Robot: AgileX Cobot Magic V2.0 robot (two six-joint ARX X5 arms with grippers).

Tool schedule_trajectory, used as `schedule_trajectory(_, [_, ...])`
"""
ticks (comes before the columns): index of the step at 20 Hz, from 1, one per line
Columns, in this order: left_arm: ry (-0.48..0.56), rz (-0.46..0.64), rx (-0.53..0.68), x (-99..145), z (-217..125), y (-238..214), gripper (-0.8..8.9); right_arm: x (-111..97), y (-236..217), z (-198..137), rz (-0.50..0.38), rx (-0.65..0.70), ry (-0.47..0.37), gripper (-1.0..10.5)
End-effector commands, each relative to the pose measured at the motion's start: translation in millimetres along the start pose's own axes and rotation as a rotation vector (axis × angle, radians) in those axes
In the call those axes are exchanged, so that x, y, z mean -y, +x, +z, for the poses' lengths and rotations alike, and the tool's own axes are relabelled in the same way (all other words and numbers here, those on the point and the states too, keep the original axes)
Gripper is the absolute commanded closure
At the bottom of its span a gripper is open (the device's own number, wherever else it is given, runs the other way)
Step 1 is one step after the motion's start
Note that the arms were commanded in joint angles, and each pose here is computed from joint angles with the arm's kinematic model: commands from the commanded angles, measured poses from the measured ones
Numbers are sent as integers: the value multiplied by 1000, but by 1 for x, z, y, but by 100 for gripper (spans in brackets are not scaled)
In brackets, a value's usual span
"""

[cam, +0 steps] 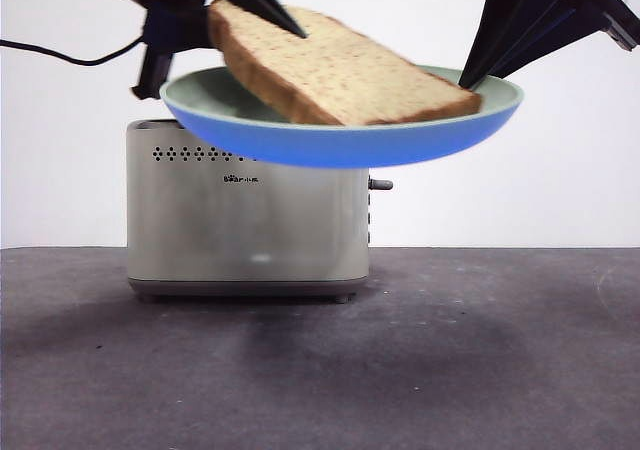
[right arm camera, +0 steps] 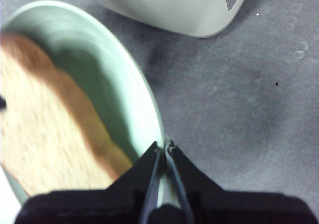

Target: Take the bread from the toaster,put the bread on the plate,put the plate on the table

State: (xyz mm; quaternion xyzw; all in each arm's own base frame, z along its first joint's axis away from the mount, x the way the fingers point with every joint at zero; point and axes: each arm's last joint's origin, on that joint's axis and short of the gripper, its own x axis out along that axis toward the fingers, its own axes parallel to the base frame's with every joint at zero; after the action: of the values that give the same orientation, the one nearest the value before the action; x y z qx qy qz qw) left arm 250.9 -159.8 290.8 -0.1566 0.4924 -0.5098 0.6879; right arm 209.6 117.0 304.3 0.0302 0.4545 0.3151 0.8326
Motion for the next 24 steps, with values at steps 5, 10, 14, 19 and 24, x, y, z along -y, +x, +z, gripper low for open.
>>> schedule_trajectory(5, [8, 56, -4, 5, -1, 13, 801, -2, -2, 2, 21, 17, -2, 963])
schedule_trajectory(10, [-8, 68, 2, 5, 0, 13, 427, -1, -2, 2, 20, 17, -1, 963])
schedule_trajectory(14, [-22, 65, 4, 6, 0, 12, 427, -1, -2, 2, 18, 17, -1, 963])
schedule_trajectory(19, [7, 50, 31, 17, 10, 5, 428, -1, -1, 2, 14, 16, 0, 963])
schedule_trajectory(24, [57, 46, 69, 40, 26, -11, 427, 4, 10, 1, 4, -43, 8, 963])
